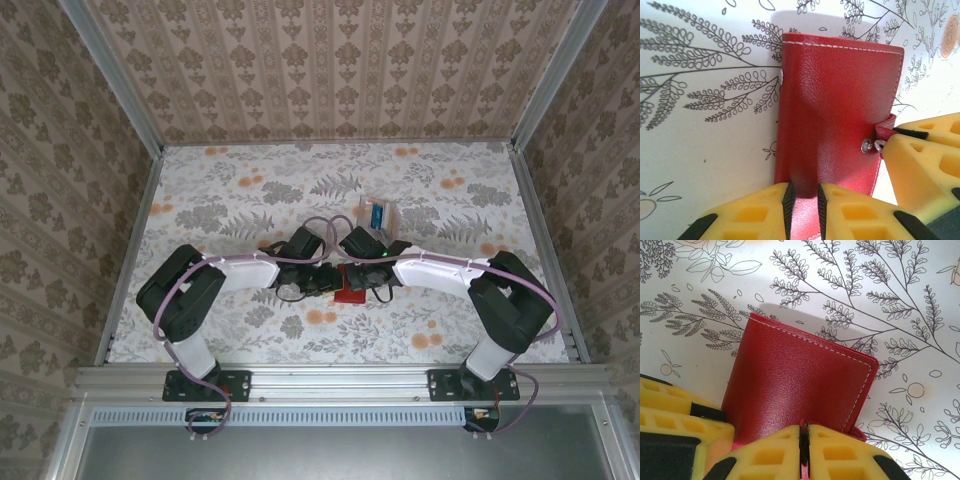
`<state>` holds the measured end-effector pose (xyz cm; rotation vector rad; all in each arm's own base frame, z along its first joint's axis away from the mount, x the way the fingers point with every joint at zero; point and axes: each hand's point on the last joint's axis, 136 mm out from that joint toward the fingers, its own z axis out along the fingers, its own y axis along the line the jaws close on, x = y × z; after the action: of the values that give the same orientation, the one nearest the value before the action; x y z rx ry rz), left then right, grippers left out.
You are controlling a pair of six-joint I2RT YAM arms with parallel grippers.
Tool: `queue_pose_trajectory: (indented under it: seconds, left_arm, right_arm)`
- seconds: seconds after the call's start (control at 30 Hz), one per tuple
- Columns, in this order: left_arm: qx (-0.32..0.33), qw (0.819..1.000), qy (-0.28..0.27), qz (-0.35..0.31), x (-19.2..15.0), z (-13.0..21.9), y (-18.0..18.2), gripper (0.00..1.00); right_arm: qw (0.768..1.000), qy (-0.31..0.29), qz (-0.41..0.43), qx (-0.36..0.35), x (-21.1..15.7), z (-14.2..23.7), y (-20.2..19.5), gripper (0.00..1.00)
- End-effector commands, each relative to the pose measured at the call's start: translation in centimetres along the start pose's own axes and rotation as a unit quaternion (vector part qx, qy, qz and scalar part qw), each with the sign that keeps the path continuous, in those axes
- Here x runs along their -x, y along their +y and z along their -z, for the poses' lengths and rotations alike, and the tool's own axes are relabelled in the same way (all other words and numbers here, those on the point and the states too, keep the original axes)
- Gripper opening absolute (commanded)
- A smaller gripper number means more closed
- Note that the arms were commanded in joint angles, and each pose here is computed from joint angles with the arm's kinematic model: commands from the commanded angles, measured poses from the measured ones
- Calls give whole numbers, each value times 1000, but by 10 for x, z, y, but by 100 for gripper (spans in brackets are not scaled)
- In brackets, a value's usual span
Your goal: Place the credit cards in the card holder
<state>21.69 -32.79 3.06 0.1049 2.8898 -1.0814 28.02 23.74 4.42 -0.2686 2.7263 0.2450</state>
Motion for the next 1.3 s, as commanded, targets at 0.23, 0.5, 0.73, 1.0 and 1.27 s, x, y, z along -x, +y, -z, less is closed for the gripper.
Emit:
queue_pose_trajectory:
  seconds: [0.23,0.5,0.73,1.0,1.27]
  left_arm:
    - [22,999,29,8,-17,-4,8,24]
    - [24,999,32,9,-18,-5,10,25]
    - [23,999,32,8,-18,-6,9,25]
    - [23,999,34,8,-18,-7,9,25]
    - [23,999,36,7,-19,-8,8,25]
  right_arm:
    - [1000,4,-9,12,-4,1,0,17]
    - [1000,0,-8,6,-2,3,-2,26]
    - [1000,-3,-11,14,0,4,0,17]
    - [1000,-1,-13,16,-1,2,0,12]
    - [1000,10,-12,21,-6,-5,2,14]
